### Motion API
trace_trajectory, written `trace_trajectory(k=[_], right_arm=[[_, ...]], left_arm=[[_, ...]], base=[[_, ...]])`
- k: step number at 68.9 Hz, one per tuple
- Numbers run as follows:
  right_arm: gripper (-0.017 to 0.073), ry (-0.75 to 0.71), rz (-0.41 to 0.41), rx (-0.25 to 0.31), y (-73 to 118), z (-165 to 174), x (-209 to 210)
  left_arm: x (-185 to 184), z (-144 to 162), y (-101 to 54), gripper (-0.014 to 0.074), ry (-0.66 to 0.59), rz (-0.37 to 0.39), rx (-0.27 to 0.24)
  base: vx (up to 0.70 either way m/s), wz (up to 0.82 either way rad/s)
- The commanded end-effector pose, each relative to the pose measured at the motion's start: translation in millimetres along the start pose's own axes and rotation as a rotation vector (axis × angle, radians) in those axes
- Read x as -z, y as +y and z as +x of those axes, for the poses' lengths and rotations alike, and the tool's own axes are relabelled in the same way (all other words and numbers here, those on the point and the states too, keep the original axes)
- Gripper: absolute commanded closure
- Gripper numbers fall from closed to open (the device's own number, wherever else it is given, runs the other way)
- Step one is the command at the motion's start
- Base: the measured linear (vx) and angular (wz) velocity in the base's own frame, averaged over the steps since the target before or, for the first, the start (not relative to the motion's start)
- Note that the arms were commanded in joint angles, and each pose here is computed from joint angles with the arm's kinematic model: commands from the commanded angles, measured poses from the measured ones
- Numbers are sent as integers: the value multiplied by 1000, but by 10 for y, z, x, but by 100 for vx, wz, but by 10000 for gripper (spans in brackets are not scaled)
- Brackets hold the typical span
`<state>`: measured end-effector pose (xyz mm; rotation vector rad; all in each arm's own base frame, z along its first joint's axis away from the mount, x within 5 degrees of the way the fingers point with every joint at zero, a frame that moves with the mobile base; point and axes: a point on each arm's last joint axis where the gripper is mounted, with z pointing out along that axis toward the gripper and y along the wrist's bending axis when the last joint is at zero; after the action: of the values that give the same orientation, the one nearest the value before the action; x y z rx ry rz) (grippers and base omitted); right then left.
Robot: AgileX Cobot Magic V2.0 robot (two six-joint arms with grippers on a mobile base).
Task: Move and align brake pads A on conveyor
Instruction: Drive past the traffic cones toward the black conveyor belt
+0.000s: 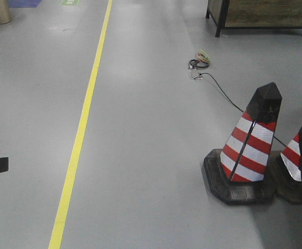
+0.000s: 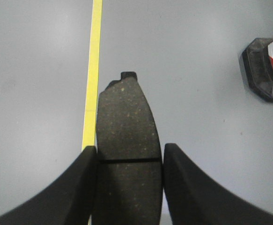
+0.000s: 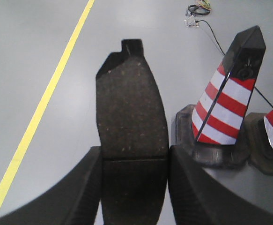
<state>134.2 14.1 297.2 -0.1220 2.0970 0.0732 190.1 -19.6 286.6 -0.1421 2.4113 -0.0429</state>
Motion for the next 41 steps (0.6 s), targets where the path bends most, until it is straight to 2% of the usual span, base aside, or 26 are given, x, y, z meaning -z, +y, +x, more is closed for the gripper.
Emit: trace_trajectory(k=[1,41], right_arm=[[489,-120,10,1,-11,-171,57],[489,-120,10,1,-11,-171,58]], left_arm=[[109,-134,-38,501,-108,36,-3],[109,-134,-38,501,-108,36,-3]], base=[[49,-6],[46,-9]])
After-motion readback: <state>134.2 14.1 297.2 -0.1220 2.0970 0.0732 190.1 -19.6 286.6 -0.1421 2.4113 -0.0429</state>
